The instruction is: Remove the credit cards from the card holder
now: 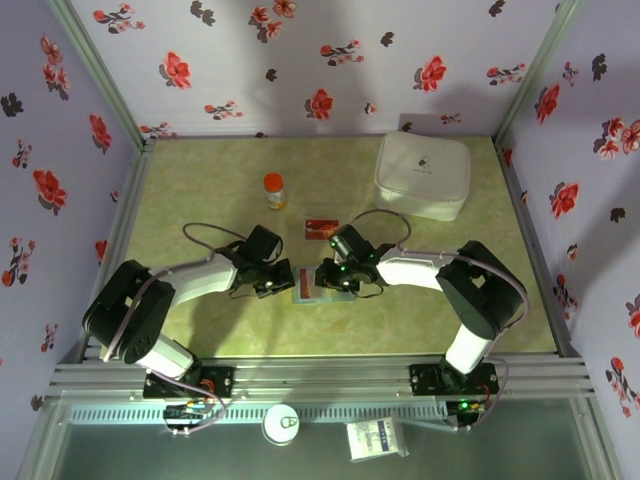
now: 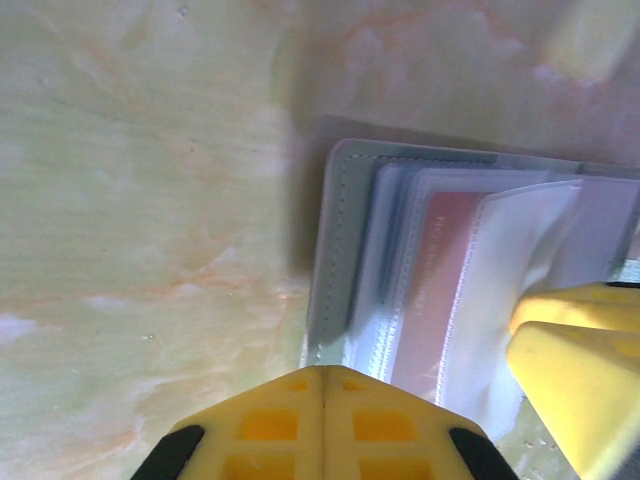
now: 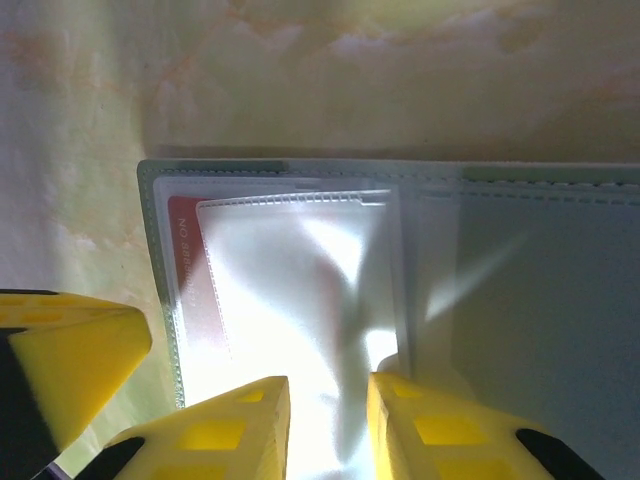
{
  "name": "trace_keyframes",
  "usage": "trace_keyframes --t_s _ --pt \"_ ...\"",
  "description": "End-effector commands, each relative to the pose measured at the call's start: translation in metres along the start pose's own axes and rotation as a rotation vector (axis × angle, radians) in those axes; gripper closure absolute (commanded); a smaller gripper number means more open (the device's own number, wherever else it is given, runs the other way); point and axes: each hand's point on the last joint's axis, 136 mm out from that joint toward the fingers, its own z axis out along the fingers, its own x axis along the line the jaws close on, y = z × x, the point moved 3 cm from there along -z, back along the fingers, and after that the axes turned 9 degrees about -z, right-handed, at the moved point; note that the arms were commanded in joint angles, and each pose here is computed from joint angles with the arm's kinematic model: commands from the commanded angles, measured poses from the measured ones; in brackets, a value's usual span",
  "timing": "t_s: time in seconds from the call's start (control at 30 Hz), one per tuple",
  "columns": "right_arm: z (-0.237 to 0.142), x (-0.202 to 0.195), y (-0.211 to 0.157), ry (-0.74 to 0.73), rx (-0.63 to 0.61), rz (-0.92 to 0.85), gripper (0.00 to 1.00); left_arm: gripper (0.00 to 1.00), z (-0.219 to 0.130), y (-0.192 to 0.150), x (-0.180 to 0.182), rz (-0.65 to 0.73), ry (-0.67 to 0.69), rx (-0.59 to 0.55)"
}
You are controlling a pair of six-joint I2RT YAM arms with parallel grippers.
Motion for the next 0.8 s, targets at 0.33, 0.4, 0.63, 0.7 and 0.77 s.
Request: trace_keyframes --t_s 0.33,0.4,0.63,0.7,0.77 --pt "-0.003 -0.010 0.002 0.093 -0.042 0.087 0.76 0.82 -0.012 0.001 -0.041 -0.016 -0.149 0.000" --pt "-0.002 -0.012 0.002 0.103 -0.043 0.099 0.77 0.80 -0.008 0.000 -0.044 -0.017 -0.154 0.009" --pt "-0.003 -0.015 0.002 0.130 -0.052 0.121 0.78 0.76 0.008 -0.002 -0.053 -0.025 -0.175 0.039" --pt "-0.003 -0.017 0.001 0.134 -0.051 0.128 0.79 0.76 0.012 -0.002 -0.055 -0.025 -0.172 0.048" --pt "-0.003 -0.018 0.001 0.141 -0.054 0.132 0.79 0.75 0.014 -0.003 -0.055 -0.019 -0.165 0.053"
